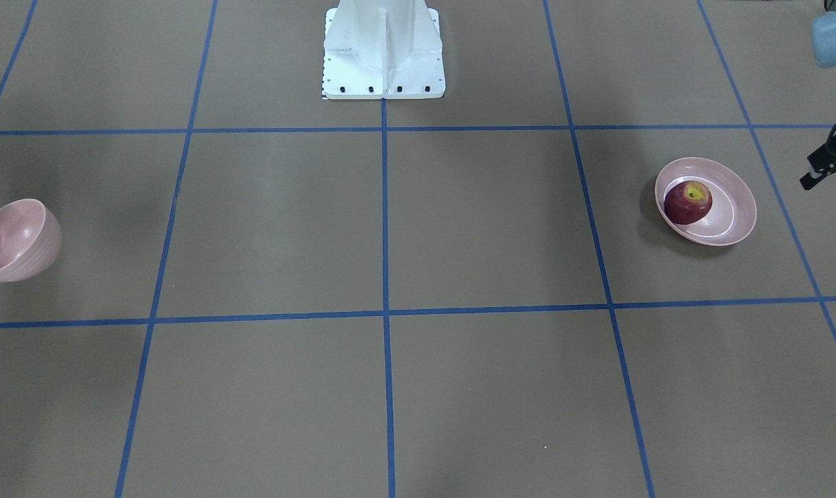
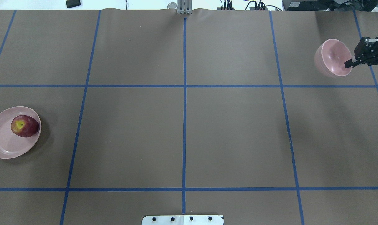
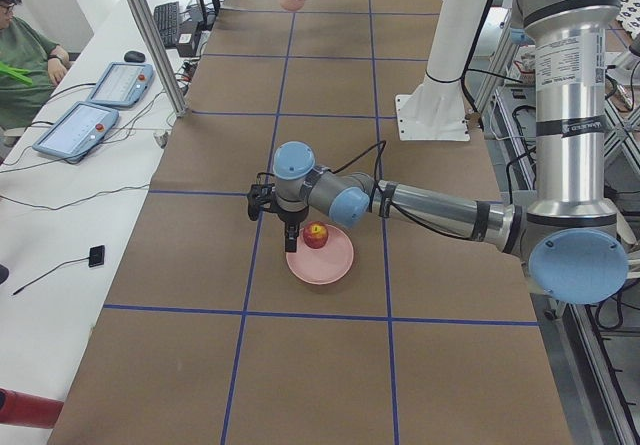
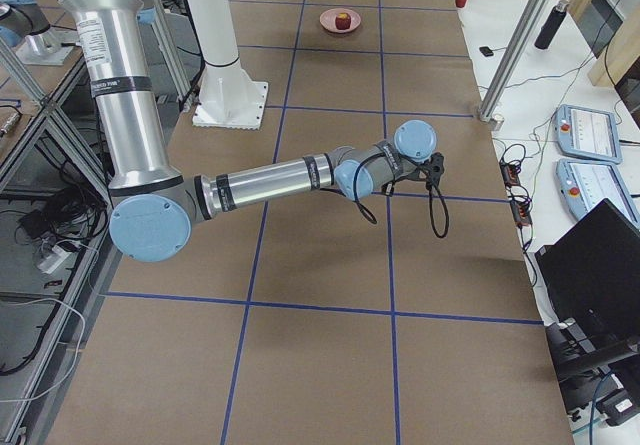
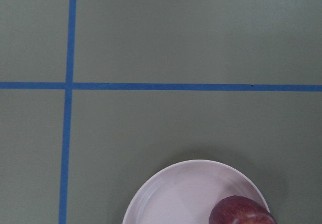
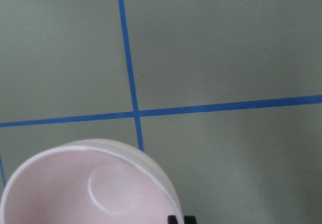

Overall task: Move apple from plate to bowl
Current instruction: 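Lift the pink bowl with the right gripper while the left gripper reaches for the apple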

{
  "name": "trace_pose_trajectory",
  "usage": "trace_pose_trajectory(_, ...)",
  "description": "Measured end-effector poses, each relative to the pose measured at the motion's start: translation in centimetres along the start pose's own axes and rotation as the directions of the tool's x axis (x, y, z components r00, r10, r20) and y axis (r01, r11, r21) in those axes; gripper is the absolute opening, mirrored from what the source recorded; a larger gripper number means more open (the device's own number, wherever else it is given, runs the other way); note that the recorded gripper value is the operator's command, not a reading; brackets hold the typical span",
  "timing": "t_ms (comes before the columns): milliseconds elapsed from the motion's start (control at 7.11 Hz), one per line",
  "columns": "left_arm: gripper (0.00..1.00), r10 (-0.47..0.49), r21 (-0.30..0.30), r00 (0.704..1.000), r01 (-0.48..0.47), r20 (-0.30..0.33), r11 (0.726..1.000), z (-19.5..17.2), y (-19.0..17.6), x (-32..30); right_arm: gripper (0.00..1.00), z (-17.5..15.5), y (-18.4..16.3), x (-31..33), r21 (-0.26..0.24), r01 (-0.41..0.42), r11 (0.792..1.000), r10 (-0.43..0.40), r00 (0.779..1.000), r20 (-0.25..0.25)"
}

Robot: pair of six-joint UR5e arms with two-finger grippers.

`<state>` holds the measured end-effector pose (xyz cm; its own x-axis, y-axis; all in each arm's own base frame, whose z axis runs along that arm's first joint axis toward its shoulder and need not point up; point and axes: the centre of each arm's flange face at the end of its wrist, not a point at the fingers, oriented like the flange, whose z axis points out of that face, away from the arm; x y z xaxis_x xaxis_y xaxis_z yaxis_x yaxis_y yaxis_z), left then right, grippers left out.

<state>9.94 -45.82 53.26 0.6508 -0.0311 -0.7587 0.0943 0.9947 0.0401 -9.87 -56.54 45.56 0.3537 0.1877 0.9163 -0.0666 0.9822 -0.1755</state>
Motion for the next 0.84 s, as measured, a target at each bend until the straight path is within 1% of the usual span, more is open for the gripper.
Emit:
trace_pose_trajectory(141,0.98,-0.011,-0.005,1.000,0.011,0.008,1.000,0.9,0.6,1.5,0.00,0.7,-0.1,-3.3,0.013,-0.023,1.000,0.023,1.000,-0.008)
trace_pose_trajectory(422,0.98,-0.028,-0.007,0.999,0.028,0.026,1.000,3.1,1.6,3.9,0.00,3.0,0.3,-9.5,0.028,-0.061,0.998,0.062,0.998,-0.022)
trace_pose_trajectory(844,0.98,-0.020,-0.015,0.998,0.021,0.055,1.000,6.2,3.2,6.6,0.00,6.5,2.0,-15.9,0.036,-0.080,0.996,0.081,0.996,-0.034)
